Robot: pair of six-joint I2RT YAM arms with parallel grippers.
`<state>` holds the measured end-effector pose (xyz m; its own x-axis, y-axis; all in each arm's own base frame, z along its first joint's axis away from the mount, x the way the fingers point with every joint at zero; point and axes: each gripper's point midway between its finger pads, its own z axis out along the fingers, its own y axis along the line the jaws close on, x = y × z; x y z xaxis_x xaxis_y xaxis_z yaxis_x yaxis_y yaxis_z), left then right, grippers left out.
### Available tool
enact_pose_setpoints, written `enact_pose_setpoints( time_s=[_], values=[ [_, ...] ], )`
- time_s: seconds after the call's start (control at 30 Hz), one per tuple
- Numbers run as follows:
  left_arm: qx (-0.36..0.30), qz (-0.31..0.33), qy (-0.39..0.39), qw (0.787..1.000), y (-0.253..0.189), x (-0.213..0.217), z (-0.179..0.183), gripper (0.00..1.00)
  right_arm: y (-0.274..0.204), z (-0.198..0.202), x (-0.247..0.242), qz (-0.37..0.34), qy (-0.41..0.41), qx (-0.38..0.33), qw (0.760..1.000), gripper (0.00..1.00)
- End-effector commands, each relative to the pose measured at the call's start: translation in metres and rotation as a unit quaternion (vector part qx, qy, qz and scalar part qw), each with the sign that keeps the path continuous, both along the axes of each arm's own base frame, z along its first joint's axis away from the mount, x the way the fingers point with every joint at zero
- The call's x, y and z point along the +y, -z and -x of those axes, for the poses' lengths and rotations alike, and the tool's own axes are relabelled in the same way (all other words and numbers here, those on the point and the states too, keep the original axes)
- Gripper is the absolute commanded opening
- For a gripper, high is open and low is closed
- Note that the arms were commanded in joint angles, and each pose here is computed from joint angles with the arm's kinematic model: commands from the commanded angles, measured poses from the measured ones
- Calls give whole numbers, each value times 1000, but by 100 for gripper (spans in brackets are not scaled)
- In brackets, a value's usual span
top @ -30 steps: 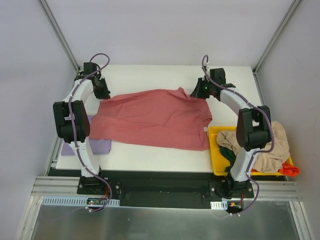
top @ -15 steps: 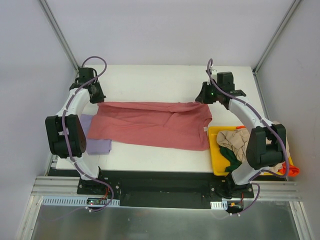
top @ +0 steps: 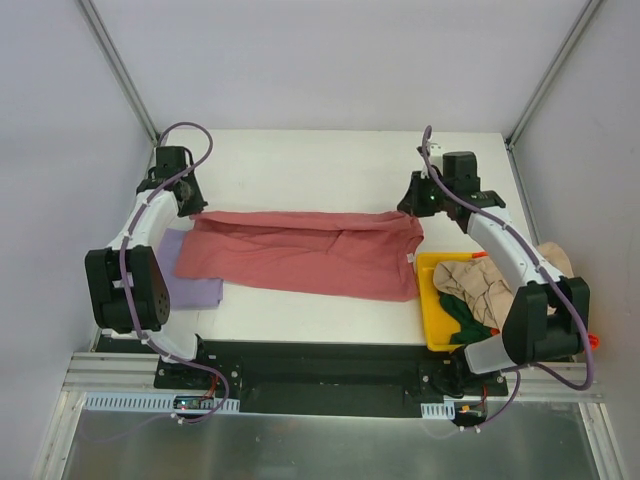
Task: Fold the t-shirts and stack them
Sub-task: Fold the other side of the tshirt into a rectangle
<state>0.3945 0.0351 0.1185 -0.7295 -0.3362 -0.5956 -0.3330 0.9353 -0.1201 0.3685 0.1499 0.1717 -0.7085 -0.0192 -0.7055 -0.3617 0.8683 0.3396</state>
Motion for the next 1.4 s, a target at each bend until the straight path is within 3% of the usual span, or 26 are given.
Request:
enact_pose_setpoints(
  time_s=[0.0,0.2,0.23,0.27,0.3,0.37,0.4,0.47,0.5,0.63,0.77,1.0,1.37],
  values=[
    [-26,-25,-3,999,-14,7,5,0,-8,15,2,-4,-19,-15,1000,0],
    [3,-23,-15,1000,8,8,20,1,23,33,2,-10,-20,24,999,0],
    [10,-27,-21,999,13,10,24,15,28,38,5,-17,-26,35,999,1],
    [13,-32,-28,999,15,13,27,21,32,42,8,-20,-32,42,998,8],
    [16,-37,-37,998,15,16,31,40,34,49,12,-25,-44,50,997,13],
    [10,-45,-53,998,11,20,35,52,37,65,23,-33,-80,58,995,17],
    [4,-48,-62,997,4,22,36,65,38,73,27,-34,-99,64,993,21],
    [-13,-48,-71,996,-12,23,34,91,36,90,31,-32,-132,82,987,40],
    [-26,-41,-74,996,-22,22,31,99,34,93,31,-26,-136,88,986,61],
    [-75,12,-57,995,-53,2,22,99,19,77,29,-15,-111,61,992,96],
    [-81,94,-6,992,-55,-33,20,99,20,51,43,-34,-97,68,992,96],
    [-39,125,0,991,-14,-46,35,99,57,2,75,-32,-107,133,985,96],
    [7,126,-11,992,28,-46,53,99,95,20,100,-33,-144,196,969,96]
  ],
)
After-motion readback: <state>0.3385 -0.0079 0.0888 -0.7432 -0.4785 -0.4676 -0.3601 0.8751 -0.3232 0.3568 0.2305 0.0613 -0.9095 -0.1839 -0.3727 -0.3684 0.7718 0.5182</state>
